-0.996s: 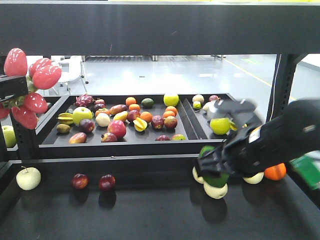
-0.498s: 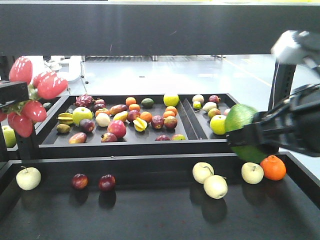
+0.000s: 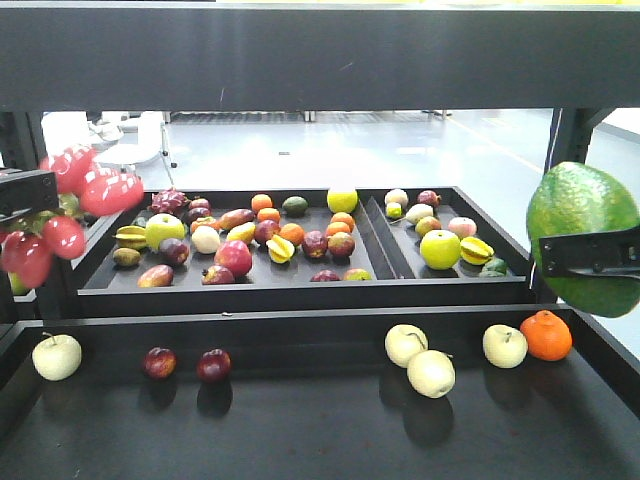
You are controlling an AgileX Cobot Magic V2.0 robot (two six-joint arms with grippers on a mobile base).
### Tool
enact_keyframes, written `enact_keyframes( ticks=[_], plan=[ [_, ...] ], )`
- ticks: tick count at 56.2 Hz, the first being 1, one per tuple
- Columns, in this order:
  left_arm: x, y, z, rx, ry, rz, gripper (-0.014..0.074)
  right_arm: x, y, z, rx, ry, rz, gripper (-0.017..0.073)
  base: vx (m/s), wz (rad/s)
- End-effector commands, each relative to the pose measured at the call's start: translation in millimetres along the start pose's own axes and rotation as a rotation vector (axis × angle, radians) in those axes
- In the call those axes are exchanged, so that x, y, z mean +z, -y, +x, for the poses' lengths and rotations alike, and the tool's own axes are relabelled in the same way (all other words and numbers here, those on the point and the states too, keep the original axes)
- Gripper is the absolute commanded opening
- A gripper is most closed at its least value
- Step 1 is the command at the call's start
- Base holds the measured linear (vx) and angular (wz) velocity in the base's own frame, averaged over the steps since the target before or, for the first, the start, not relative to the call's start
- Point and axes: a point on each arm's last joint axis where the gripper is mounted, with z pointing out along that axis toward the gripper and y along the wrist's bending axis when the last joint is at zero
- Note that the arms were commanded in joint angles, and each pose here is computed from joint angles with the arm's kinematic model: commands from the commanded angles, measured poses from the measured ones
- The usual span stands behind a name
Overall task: Pick snacks and fruit into basket
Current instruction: 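Raise the lime with the right gripper clear of the shelf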
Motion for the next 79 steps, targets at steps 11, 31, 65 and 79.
enact_keyframes(
  ticks=[11, 31, 65, 79],
  plan=[
    [-9.2, 2.6, -14.4, -0.014, 0.088, 0.015, -0.0006, -12.2, -1.3, -12.6, -0.010, 0.121, 0.003, -0.0009, 0.00, 0.00],
    [-9.0, 2.6, -12.0, -0.013, 0.062, 0.014, -0.0006, -11.5, -1.5, -10.6, -0.008, 0.098, 0.000, -0.0008, 0.00, 0.00],
    [-9.0, 2.6, -12.0, -0.013, 0.062, 0.014, -0.0006, -11.5, -1.5, -10.6, -0.008, 0.098, 0.000, -0.0008, 0.00, 0.00],
    [-9.0, 2.6, -12.0, -0.013, 0.062, 0.014, -0.0006, -11.5, -1.5, -10.6, -0.008, 0.098, 0.000, -0.0008, 0.00, 0.00]
  ],
)
